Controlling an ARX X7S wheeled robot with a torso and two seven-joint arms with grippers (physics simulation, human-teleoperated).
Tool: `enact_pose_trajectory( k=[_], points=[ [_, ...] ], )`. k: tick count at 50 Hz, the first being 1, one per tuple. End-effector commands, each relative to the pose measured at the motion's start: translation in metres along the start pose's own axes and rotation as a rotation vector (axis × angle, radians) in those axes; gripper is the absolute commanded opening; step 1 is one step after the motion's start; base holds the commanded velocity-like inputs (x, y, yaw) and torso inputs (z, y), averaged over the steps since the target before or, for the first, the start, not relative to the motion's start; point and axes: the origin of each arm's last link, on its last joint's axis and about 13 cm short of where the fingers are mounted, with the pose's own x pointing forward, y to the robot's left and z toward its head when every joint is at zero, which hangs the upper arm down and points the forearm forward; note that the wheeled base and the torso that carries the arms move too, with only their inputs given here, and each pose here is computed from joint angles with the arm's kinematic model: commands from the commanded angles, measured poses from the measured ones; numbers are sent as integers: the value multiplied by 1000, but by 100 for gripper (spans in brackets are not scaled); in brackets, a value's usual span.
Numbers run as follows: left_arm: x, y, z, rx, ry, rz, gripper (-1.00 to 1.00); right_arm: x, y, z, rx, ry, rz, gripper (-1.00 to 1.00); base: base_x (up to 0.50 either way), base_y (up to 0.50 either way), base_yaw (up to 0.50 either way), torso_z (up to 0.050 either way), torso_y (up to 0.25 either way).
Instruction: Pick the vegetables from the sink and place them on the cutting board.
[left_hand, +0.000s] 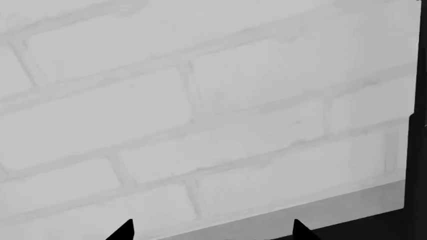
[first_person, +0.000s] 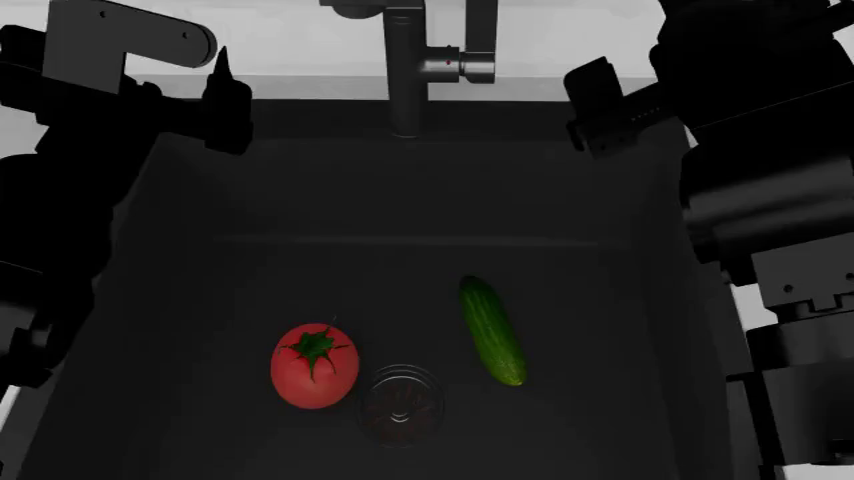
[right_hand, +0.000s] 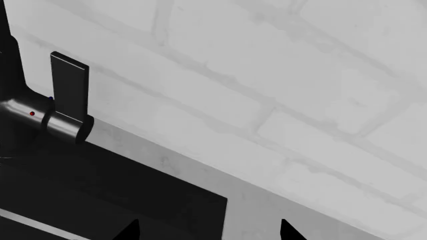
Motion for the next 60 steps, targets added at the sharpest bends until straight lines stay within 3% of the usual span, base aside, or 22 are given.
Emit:
enact_pose_trajectory(
  k=[1,9,17,28,40,53,60],
  points=[
    [0,0,6,-100,10,7,100,-2,3,6,7,-32,23,100,0,0,0,0,0],
    [-2,0,5,-94,17,4,100,-3,5,2,7,-34,23,100,250,-15,0,0,0],
    [1,-3,4,2,43,13,100,-4,4,2,26,-19,18,100,140,-7,1,0,0],
    [-11,4,3,66,198,-242,100,-15,1,1,-28,111,114,100,23,0,3,0,0],
    [-30,8,12,70,235,-412,100,-27,5,12,-33,134,233,100,24,0,2,0,0],
    [-45,3,13,151,254,-570,100,-43,12,24,-61,181,371,100,25,0,2,0,0],
    [-60,-1,13,242,260,-714,100,-48,7,29,-57,168,324,100,25,0,2,0,0]
  ],
)
